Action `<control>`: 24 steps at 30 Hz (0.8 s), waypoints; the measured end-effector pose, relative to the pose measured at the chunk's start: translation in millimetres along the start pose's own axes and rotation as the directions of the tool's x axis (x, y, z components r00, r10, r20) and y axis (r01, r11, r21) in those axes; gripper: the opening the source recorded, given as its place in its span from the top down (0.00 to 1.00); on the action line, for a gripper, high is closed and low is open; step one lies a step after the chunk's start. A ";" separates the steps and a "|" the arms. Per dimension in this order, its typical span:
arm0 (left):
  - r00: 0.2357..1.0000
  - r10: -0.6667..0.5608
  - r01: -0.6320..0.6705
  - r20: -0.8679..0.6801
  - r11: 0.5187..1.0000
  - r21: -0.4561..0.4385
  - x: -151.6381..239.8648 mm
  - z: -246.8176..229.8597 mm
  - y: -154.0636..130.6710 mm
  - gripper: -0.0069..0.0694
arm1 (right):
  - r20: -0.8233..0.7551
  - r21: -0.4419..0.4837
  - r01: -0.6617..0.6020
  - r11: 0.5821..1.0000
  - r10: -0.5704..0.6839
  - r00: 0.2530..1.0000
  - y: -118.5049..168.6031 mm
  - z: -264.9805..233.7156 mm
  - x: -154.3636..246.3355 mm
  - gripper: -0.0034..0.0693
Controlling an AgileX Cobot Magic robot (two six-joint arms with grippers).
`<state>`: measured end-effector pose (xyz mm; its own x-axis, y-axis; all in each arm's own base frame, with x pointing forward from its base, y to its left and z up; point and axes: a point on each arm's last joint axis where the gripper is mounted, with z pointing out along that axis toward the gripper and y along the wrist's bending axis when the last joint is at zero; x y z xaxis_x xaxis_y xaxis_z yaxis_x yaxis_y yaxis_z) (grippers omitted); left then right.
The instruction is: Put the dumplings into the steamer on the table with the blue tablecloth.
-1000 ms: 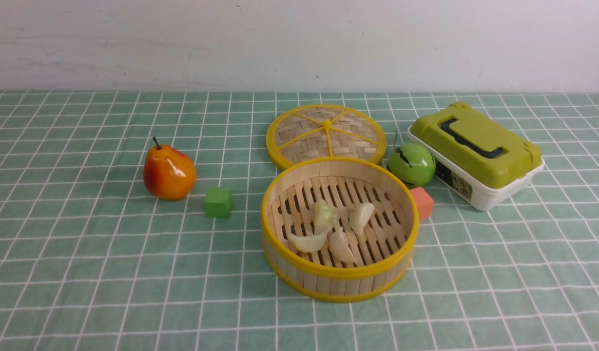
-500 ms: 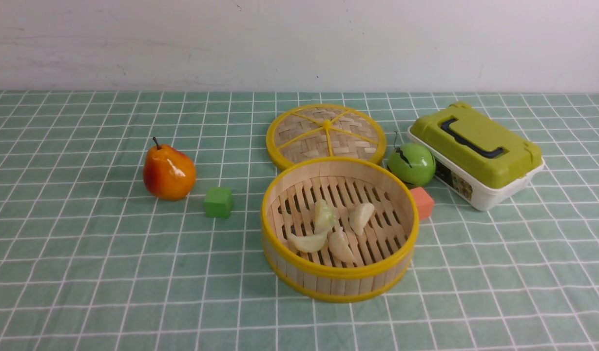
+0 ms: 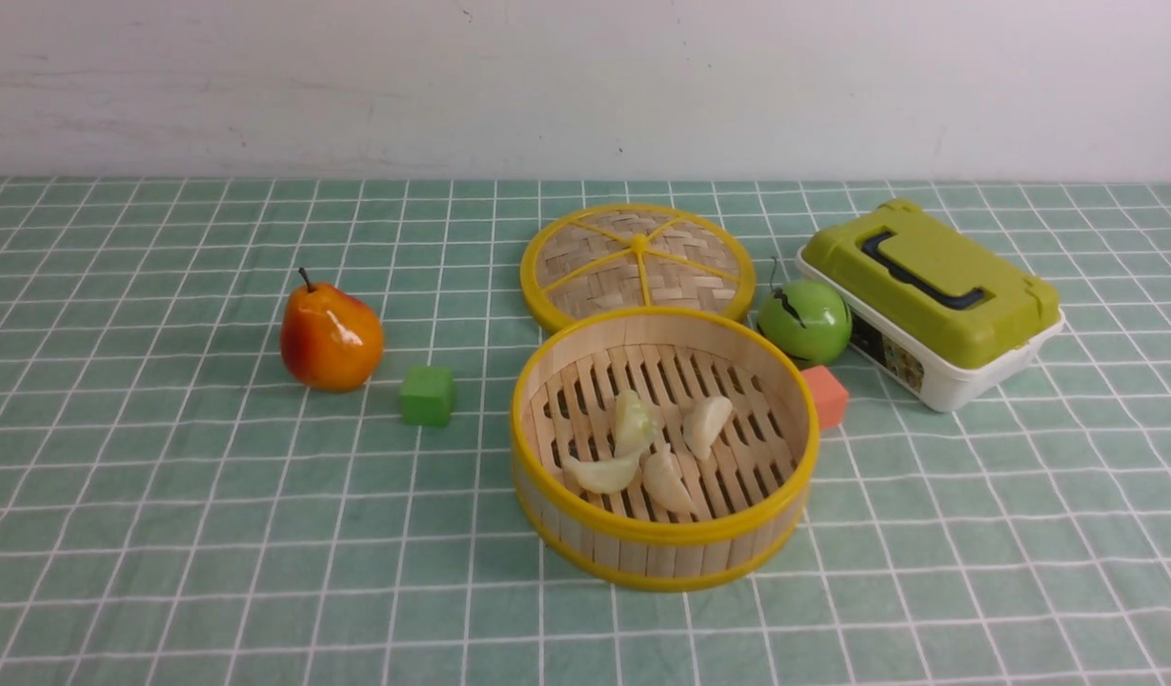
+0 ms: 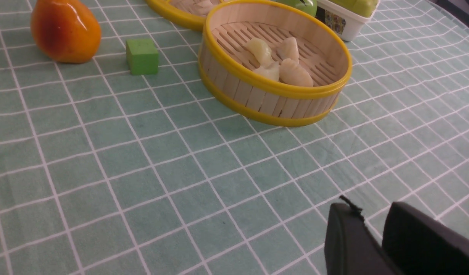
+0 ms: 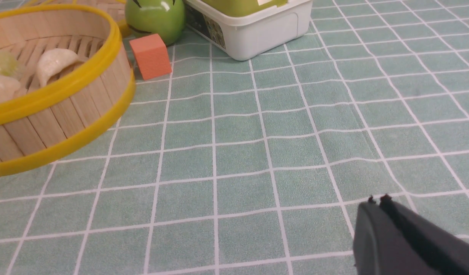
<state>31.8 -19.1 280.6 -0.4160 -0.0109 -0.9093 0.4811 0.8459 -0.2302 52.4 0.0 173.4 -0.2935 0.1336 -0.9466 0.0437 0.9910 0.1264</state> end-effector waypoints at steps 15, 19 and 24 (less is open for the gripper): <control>0.881 0.036 0.117 0.471 0.949 -0.292 34.3 36.9 33.3 0.93 | 0.000 0.001 0.000 1.000 0.000 1.000 0.0 0.0 0.0 0.92; 0.853 0.052 0.167 0.520 0.916 -0.365 51.2 34.9 40.5 0.93 | 0.000 0.001 0.000 1.000 0.000 1.000 0.0 0.0 0.0 0.92; 0.894 0.003 0.228 0.449 0.858 -0.461 66.7 38.3 48.0 0.93 | 0.001 0.001 0.000 1.000 0.000 1.000 0.0 -0.1 0.0 0.91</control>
<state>56.7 0.3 195.6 -0.0237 -0.2462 -0.9689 -0.0377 0.9687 -0.2452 52.4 -0.1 173.5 -0.2925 0.1339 -0.9468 0.0444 0.9910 0.1264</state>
